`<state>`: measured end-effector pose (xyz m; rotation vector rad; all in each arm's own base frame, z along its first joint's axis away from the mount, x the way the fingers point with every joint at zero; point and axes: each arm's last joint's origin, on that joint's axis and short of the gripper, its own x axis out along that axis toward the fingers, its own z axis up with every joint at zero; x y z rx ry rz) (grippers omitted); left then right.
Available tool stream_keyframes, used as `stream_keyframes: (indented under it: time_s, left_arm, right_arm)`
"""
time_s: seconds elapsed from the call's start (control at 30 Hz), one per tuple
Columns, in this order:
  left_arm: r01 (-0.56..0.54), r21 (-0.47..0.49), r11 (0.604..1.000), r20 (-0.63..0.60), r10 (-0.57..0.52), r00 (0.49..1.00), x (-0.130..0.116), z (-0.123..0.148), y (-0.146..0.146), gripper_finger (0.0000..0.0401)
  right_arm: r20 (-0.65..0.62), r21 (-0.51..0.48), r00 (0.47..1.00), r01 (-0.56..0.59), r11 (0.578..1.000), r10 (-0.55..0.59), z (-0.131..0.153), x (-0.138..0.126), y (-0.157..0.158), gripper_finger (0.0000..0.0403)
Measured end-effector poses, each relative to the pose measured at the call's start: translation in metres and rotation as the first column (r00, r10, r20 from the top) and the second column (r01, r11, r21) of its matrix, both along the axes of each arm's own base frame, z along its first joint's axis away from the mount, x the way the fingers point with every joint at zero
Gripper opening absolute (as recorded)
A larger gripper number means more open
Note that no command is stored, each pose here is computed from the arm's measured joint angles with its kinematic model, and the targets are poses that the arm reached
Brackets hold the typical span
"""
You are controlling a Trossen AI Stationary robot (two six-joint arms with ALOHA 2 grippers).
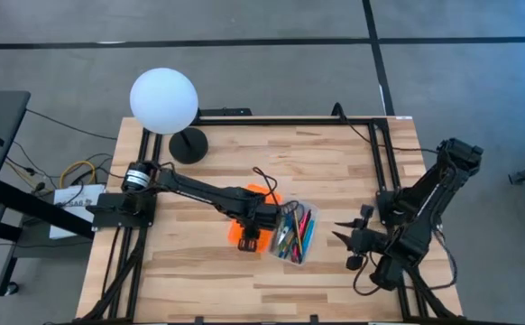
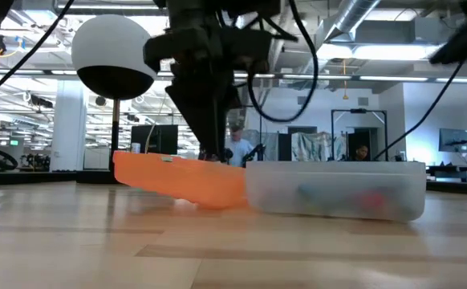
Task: Pick & place school supplies into a supply box
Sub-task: Close the orange supply box
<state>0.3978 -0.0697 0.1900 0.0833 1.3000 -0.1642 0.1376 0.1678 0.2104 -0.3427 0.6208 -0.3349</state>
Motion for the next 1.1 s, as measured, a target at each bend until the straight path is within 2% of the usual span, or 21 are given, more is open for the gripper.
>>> stream_keyframes:
  time_s: [0.13,0.23,0.37,0.43,0.63,0.8,0.93,1.1]
  left_arm:
    - [-0.014,0.058,0.998,0.004,0.014,1.000,-0.011,0.019,0.000,0.0137]
    - [-0.049,0.139,0.989,-0.029,0.053,0.998,-0.025,0.034,0.004,0.0137]
    - [-0.132,0.337,0.932,-0.070,0.165,0.984,-0.047,0.046,0.013,0.0137]
    - [-0.154,0.388,0.909,-0.070,0.195,0.978,-0.056,0.043,0.019,0.0137]
    - [-0.185,0.398,0.898,-0.087,0.237,0.968,-0.081,0.021,0.029,0.0137]
    - [-0.235,0.366,0.900,-0.036,0.266,0.963,-0.111,0.002,0.038,0.0137]
    - [-0.289,0.272,0.918,0.083,0.277,0.957,-0.130,-0.012,0.043,0.0137]
    - [-0.282,0.179,0.942,0.171,0.252,0.952,-0.142,-0.034,0.048,0.0137]
  right_arm:
    - [-0.135,-0.028,0.991,-0.012,1.000,0.008,-0.025,0.005,0.011,0.0113]
    - [-0.175,-0.061,0.985,-0.014,0.998,0.003,-0.043,0.010,0.019,0.0113]
    - [-0.200,-0.100,0.980,0.001,0.995,-0.021,-0.065,0.018,0.024,0.0113]
    - [-0.209,-0.117,0.977,0.015,0.993,-0.040,-0.075,0.023,0.024,0.0113]
    - [-0.234,-0.165,0.965,0.081,0.983,-0.119,-0.102,0.041,0.018,0.0113]
    - [-0.235,-0.171,0.956,0.138,0.976,-0.176,-0.117,0.049,0.013,0.0113]
    - [-0.215,-0.157,0.956,0.167,0.973,-0.199,-0.120,0.049,0.011,0.0113]
    - [-0.163,-0.081,0.968,0.180,0.980,-0.191,-0.131,0.042,0.004,0.0113]
